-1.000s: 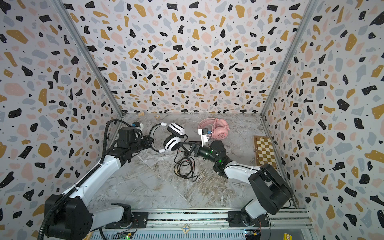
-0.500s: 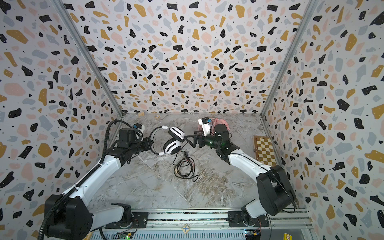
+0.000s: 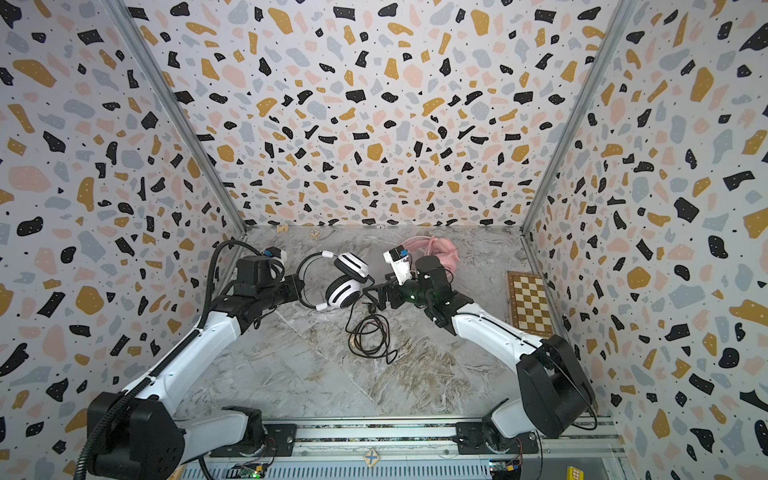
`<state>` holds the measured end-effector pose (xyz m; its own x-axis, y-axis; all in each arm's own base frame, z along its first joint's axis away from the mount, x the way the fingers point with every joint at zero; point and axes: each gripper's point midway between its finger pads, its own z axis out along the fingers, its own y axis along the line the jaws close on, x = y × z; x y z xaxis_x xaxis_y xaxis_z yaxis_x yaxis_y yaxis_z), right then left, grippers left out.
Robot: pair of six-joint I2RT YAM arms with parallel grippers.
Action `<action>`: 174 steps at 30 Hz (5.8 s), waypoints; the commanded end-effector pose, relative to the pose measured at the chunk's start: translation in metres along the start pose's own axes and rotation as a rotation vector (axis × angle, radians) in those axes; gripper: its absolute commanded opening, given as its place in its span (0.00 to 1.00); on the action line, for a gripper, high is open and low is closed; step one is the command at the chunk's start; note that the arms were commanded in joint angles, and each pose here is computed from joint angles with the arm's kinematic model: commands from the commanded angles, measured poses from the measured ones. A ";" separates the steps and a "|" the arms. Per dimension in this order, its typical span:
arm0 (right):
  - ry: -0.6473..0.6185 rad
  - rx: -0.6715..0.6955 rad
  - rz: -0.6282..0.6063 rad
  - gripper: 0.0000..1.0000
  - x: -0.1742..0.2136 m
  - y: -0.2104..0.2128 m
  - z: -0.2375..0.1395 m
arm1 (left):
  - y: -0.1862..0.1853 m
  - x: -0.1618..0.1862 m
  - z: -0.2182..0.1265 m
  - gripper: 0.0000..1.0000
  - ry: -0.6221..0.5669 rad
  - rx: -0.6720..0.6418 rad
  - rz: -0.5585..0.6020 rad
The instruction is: Wrap the headphones
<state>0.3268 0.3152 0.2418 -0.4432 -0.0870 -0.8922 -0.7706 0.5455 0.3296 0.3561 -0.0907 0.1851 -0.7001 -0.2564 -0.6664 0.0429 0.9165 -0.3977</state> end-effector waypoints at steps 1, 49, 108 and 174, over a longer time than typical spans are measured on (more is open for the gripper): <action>-0.007 0.146 -0.161 0.99 -0.037 -0.010 -0.014 | -0.015 -0.026 -0.011 0.00 -0.083 0.026 0.036; 0.040 0.148 -0.453 0.11 -0.051 0.039 0.013 | -0.040 -0.027 -0.008 0.47 0.003 0.034 0.153; 0.035 -0.134 -0.033 0.81 0.087 0.028 0.013 | -0.157 -0.197 -0.168 0.00 -0.372 0.500 0.046; 0.107 -0.049 0.044 0.00 0.117 0.028 0.006 | -0.062 -0.257 -0.163 0.00 -0.715 0.339 -0.490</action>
<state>0.2602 0.3285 0.1338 -0.5452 -0.1233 -0.8292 -0.7677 0.4707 0.4348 0.4333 -0.0557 0.4497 -0.2661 -0.7852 -0.5591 0.1366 0.5434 -0.8283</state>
